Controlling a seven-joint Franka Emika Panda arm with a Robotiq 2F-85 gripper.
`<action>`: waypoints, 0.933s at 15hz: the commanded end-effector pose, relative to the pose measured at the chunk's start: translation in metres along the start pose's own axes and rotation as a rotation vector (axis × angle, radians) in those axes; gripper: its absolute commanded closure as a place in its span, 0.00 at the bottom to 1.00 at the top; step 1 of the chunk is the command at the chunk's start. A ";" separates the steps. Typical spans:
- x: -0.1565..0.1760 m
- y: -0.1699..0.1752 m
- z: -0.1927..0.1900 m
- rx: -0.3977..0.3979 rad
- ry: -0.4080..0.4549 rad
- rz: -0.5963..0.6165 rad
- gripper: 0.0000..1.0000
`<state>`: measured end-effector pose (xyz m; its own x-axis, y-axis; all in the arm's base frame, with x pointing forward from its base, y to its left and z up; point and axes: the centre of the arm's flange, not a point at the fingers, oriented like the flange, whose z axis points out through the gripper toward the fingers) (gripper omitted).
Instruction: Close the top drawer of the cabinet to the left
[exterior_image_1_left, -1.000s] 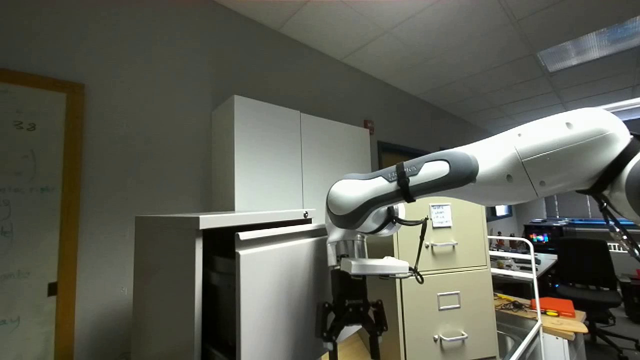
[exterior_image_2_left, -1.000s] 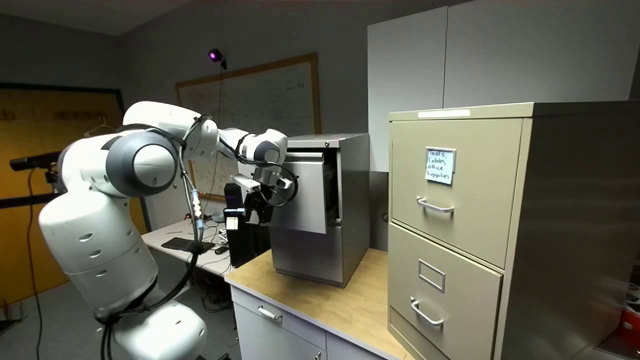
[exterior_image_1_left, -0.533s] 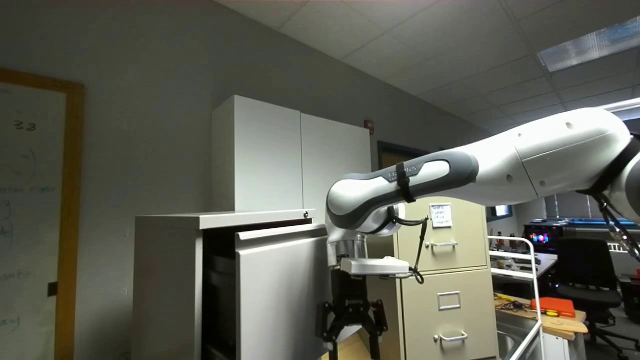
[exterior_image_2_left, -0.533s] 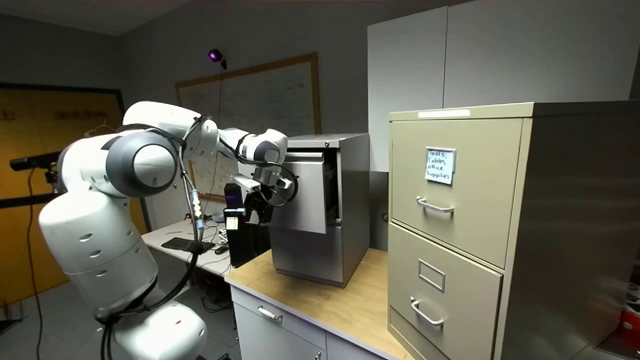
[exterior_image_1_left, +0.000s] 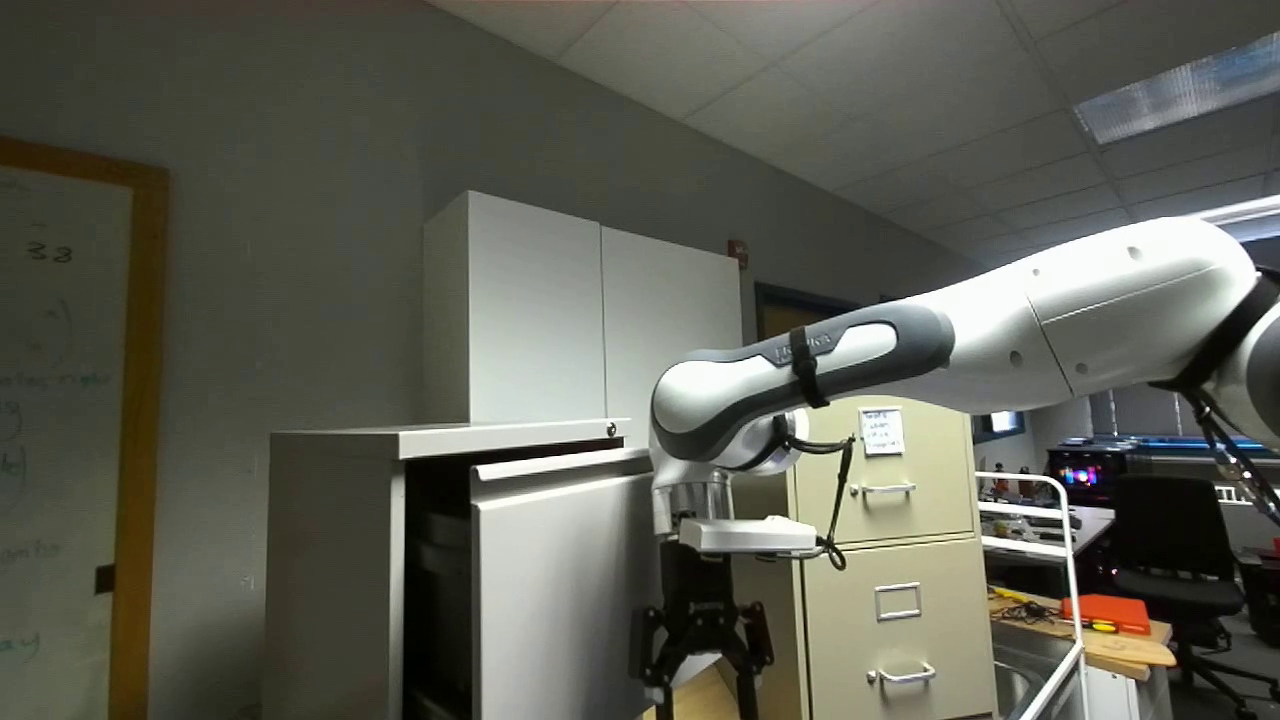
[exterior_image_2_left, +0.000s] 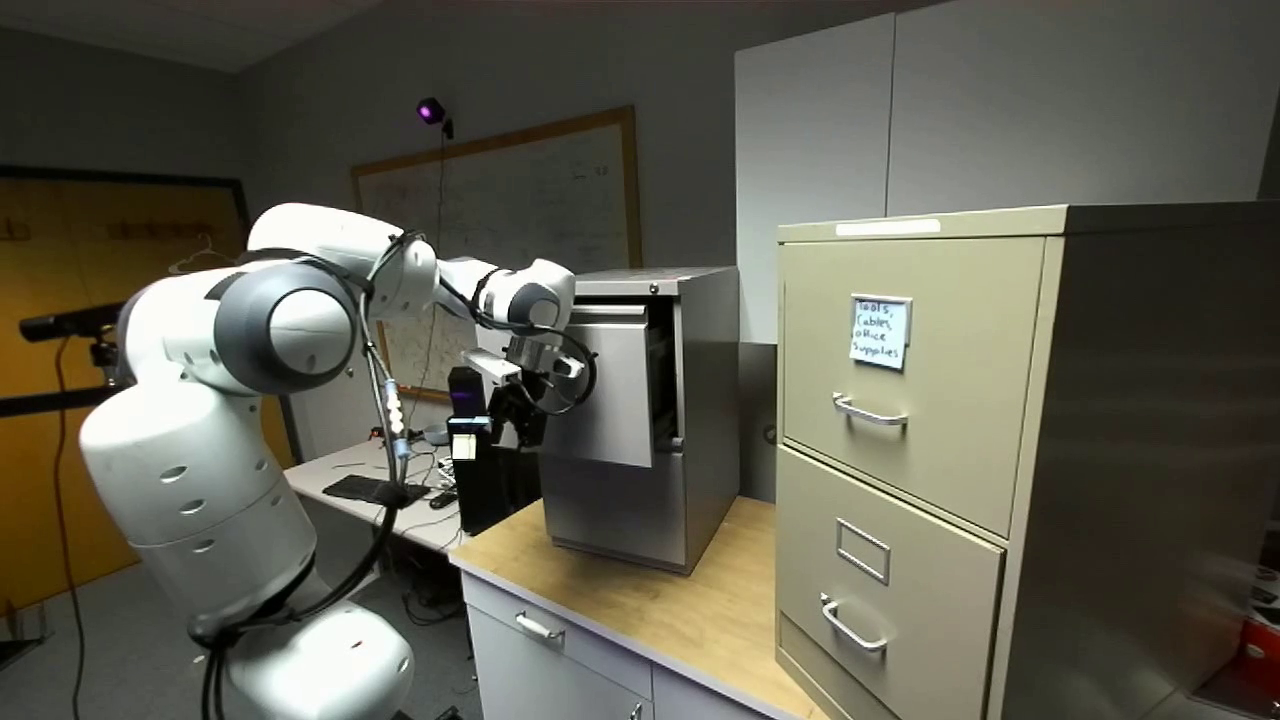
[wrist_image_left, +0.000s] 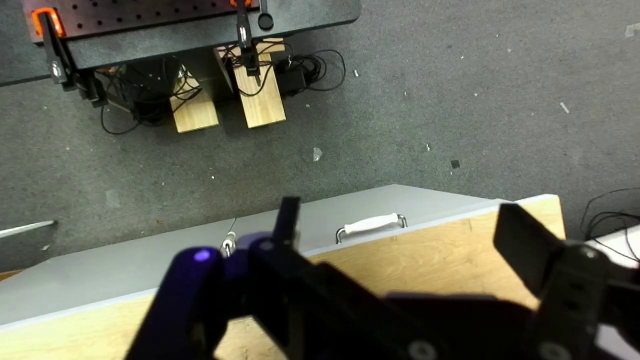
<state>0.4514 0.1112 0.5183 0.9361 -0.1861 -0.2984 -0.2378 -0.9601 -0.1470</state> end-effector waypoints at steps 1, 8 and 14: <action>0.006 -0.015 0.003 -0.012 0.031 0.003 0.00; 0.001 -0.034 -0.015 0.001 0.192 0.109 0.34; -0.017 -0.045 -0.067 0.125 0.515 0.169 0.80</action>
<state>0.4756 0.1412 0.5657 0.9287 -0.3660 0.0599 -0.3471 -0.9147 -0.2071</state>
